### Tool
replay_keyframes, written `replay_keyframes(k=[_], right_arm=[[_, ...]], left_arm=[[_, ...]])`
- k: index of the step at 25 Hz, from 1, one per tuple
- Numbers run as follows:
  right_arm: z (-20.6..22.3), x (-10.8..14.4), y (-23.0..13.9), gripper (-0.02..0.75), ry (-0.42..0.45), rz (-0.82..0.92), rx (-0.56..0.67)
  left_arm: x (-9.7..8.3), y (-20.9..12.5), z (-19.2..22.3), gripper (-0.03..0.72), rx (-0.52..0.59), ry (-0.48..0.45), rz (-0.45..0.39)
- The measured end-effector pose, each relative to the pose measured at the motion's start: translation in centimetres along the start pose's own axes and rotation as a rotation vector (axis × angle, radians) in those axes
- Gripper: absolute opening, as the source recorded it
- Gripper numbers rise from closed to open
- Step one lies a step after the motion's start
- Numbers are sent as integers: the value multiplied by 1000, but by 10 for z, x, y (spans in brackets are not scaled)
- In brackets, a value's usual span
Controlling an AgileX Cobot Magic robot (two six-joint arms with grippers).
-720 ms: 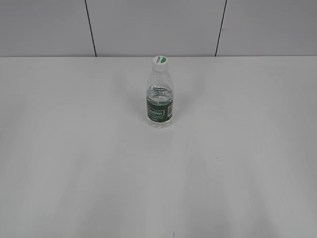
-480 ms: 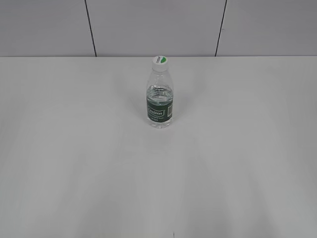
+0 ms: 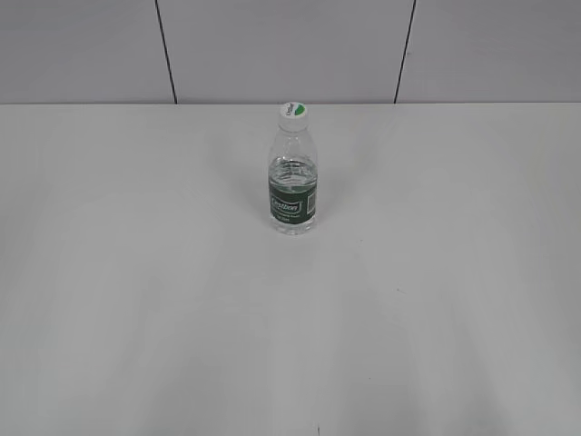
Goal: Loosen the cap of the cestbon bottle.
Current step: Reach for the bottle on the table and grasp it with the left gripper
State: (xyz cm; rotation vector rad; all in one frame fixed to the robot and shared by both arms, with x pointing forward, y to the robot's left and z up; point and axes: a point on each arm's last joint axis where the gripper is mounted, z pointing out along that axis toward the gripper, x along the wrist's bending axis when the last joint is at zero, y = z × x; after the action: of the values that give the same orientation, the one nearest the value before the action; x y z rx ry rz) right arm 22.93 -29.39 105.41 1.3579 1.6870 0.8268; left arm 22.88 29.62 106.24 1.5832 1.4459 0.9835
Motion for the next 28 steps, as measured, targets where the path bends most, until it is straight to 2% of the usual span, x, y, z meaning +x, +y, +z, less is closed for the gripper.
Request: replay_keyframes(k=[6, 10, 19, 28], right_arm=[[0, 0, 0, 564, 0, 0, 0], [0, 0, 0, 564, 0, 0, 0], [0, 0, 0, 564, 0, 0, 0], [0, 0, 0, 564, 0, 0, 0]], left_arm=[[2, 44, -14, 439, -185, 10, -5], [7, 85, 0, 439, -207, 16, -10], [19, 160, 75, 439, -278, 43, -5], [27, 179, 157, 439, -328, 84, 43]])
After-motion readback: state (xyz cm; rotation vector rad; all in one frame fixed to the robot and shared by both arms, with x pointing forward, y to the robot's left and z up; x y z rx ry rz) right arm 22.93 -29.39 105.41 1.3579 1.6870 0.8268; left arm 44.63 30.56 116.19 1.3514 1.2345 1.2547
